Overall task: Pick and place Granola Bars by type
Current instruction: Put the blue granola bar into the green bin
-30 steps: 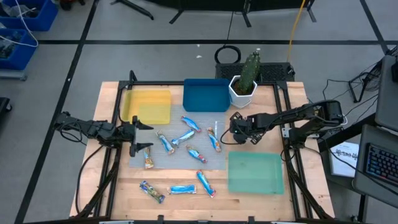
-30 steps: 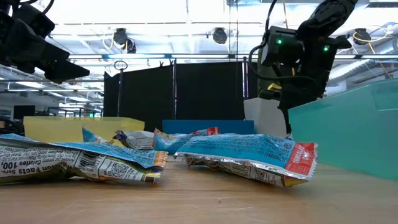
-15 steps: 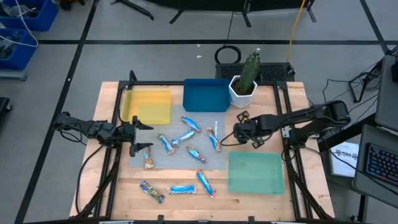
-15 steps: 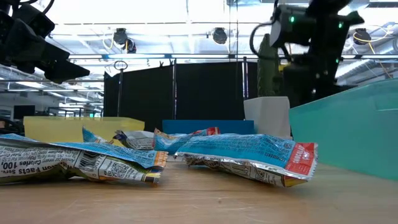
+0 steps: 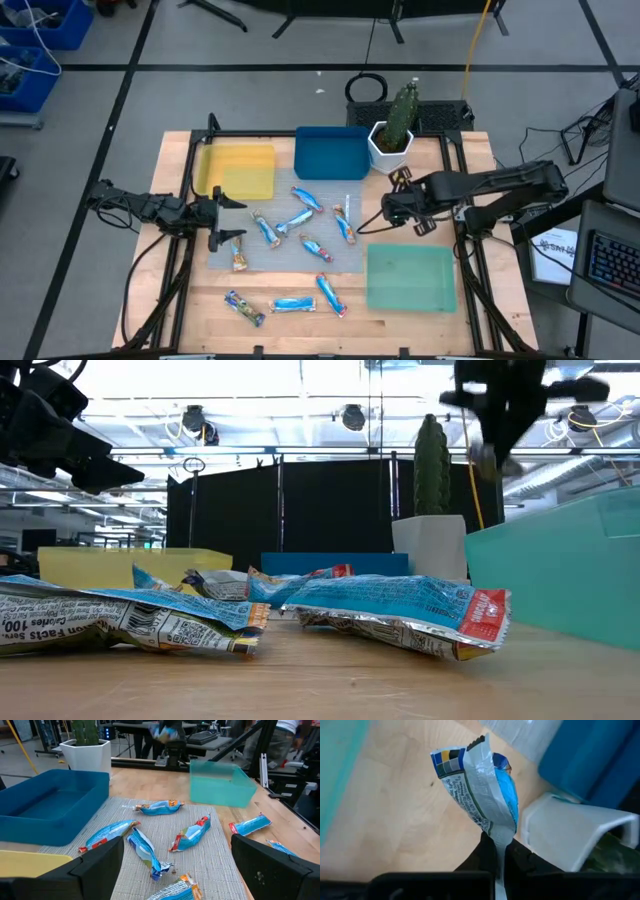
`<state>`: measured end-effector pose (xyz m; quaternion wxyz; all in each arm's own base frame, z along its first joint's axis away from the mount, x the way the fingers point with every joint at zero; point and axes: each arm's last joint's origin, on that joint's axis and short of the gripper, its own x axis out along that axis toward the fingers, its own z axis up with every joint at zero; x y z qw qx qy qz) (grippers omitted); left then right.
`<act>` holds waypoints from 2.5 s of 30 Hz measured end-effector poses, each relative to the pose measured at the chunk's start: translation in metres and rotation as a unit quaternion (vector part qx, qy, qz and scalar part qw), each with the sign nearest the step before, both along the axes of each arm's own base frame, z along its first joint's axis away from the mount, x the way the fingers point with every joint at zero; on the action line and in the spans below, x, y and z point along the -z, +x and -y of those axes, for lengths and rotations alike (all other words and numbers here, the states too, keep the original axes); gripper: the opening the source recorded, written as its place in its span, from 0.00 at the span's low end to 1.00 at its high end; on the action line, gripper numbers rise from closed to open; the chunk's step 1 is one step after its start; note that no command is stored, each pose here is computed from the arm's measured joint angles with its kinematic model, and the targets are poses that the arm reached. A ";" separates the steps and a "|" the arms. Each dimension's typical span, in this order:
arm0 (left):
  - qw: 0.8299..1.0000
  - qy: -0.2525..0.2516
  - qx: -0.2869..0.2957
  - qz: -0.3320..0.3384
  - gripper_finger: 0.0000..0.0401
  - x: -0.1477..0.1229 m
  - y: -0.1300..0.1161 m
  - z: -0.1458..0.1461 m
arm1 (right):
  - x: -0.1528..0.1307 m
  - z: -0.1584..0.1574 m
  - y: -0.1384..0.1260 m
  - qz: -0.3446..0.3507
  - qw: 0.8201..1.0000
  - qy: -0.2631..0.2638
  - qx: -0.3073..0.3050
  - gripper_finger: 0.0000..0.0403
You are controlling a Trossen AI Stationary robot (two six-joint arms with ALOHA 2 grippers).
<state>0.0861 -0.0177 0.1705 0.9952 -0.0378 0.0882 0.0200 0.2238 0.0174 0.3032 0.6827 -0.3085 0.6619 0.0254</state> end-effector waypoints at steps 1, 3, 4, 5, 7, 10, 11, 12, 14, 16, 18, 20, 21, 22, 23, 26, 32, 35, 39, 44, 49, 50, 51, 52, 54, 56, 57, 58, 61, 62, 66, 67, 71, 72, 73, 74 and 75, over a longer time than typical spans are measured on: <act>1.000 0.000 0.000 0.000 0.91 0.000 0.000 0.000 | -0.008 -0.002 -0.001 0.004 1.000 0.001 0.001 0.00; 1.000 0.000 0.000 0.000 0.91 0.000 0.000 0.000 | -0.022 -0.007 -0.004 0.009 1.000 0.003 0.002 0.00; 1.000 0.000 0.000 0.000 0.91 0.000 0.000 0.000 | -0.028 -0.009 -0.006 0.011 1.000 0.004 0.004 0.00; 1.000 0.000 0.000 0.000 0.91 0.000 0.000 0.000 | -0.033 -0.010 -0.008 0.013 1.000 0.005 0.005 0.00; 1.000 0.000 0.000 0.000 0.91 0.000 0.000 0.000 | -0.041 -0.014 -0.012 0.012 1.000 0.005 0.005 0.00; 1.000 0.000 0.000 0.000 0.91 0.000 0.000 0.000 | -0.050 -0.021 -0.015 0.022 1.000 0.009 0.001 0.00; 1.000 0.000 0.000 0.000 0.91 0.000 0.000 0.000 | -0.053 -0.024 -0.016 0.029 1.000 0.013 -0.003 0.00; 1.000 0.000 0.000 0.000 0.91 0.000 0.000 0.000 | -0.056 -0.028 -0.016 0.037 0.999 0.016 -0.009 0.00; 1.000 0.000 0.000 0.000 0.91 0.000 0.000 0.000 | -0.064 -0.035 -0.017 0.055 0.998 0.022 -0.023 0.00; 1.000 0.000 0.000 0.000 0.91 0.000 0.000 0.000 | -0.072 -0.042 -0.016 0.069 0.997 0.028 -0.031 0.00; 1.000 0.000 0.000 0.000 0.91 0.000 0.000 0.000 | -0.078 -0.050 -0.016 0.082 0.995 0.036 -0.039 0.00; 1.000 0.000 0.000 0.000 0.91 0.000 0.000 0.000 | -0.083 -0.058 -0.015 0.093 0.993 0.041 -0.051 0.00; 1.000 0.000 0.000 0.000 0.91 0.000 0.000 0.000 | -0.084 -0.063 -0.015 0.094 0.993 0.043 -0.060 0.00; 1.000 0.000 0.000 0.000 0.91 0.000 0.000 0.000 | -0.084 -0.069 -0.015 0.092 0.992 0.047 -0.070 0.00; 1.000 0.000 0.000 0.000 0.91 0.000 0.000 0.000 | -0.085 -0.075 -0.016 0.089 0.991 0.059 -0.079 0.00; 1.000 0.000 0.000 0.000 0.91 0.000 0.000 0.000 | -0.083 -0.093 -0.017 0.080 0.988 0.090 -0.096 0.00; 1.000 0.000 0.000 0.000 0.91 0.000 0.000 0.000 | -0.075 -0.128 -0.029 0.056 0.982 0.105 -0.146 0.00; 1.000 0.000 0.000 0.000 0.91 0.000 0.000 0.000 | -0.072 -0.144 -0.035 0.037 0.977 0.125 -0.167 0.00; 1.000 0.000 0.000 0.000 0.91 0.000 0.000 0.000 | -0.067 -0.160 -0.045 0.012 0.972 0.147 -0.185 0.00; 1.000 0.000 0.000 0.000 0.91 0.000 0.000 0.000 | -0.063 -0.177 -0.057 -0.023 0.955 0.154 -0.254 0.00; 1.000 0.000 0.000 0.000 0.91 0.000 0.000 0.000 | -0.062 -0.184 -0.065 -0.034 0.936 0.141 -0.321 0.00; 1.000 0.000 0.000 0.000 0.91 0.000 0.000 0.000 | -0.061 -0.185 -0.065 -0.036 0.934 0.136 -0.329 0.00; 1.000 0.000 0.000 0.000 0.91 0.000 0.000 0.000 | -0.058 -0.185 -0.066 -0.041 0.932 0.129 -0.337 0.00; 1.000 0.000 0.000 0.000 0.91 0.000 0.000 0.000 | -0.054 -0.185 -0.066 -0.045 0.930 0.116 -0.345 0.00; 1.000 0.000 0.000 0.000 0.91 0.000 0.000 0.000 | -0.045 -0.185 -0.067 -0.057 0.926 0.085 -0.364 0.00; 1.000 0.000 0.000 0.000 0.91 0.000 0.000 0.000 | -0.035 -0.184 -0.067 -0.072 0.923 0.065 -0.374 0.00; 1.000 0.000 0.000 0.000 0.91 0.000 0.000 0.000 | -0.029 -0.183 -0.068 -0.081 0.922 0.060 -0.374 0.00; 1.000 0.000 0.000 0.000 0.91 0.000 0.000 0.000 | -0.023 -0.181 -0.068 -0.090 0.922 0.054 -0.373 0.00; 1.000 0.000 0.000 0.000 0.91 0.000 0.000 0.000 | -0.001 -0.176 -0.068 -0.127 0.922 0.035 -0.364 0.00; 1.000 0.000 0.000 0.000 0.91 0.000 0.000 0.000 | 0.007 -0.174 -0.069 -0.137 0.922 0.029 -0.362 0.00; 1.000 0.000 0.000 0.000 0.91 0.000 0.000 0.000 | 0.036 -0.167 -0.072 -0.148 0.923 0.024 -0.355 0.00; 1.000 0.000 0.000 0.000 0.91 0.000 0.000 0.000 | 0.043 -0.166 -0.073 -0.151 0.923 0.023 -0.353 0.00; 1.000 0.000 0.000 0.000 0.91 0.000 0.000 0.000 | 0.069 -0.157 -0.077 -0.163 0.926 0.016 -0.340 0.00; 1.000 0.000 0.000 0.000 0.91 0.000 0.000 0.000 | 0.076 -0.156 -0.078 -0.168 0.927 0.017 -0.334 0.00; 1.000 0.000 0.000 0.000 0.91 0.000 0.000 0.000 | 0.083 -0.155 -0.080 -0.173 0.928 0.024 -0.328 0.00; 1.000 0.000 0.000 0.000 0.91 0.000 0.000 0.000 | 0.089 -0.154 -0.081 -0.177 0.930 0.032 -0.321 0.00; 1.000 0.000 0.000 0.000 0.91 0.000 0.000 0.000 | 0.096 -0.153 -0.082 -0.177 0.932 0.036 -0.314 0.00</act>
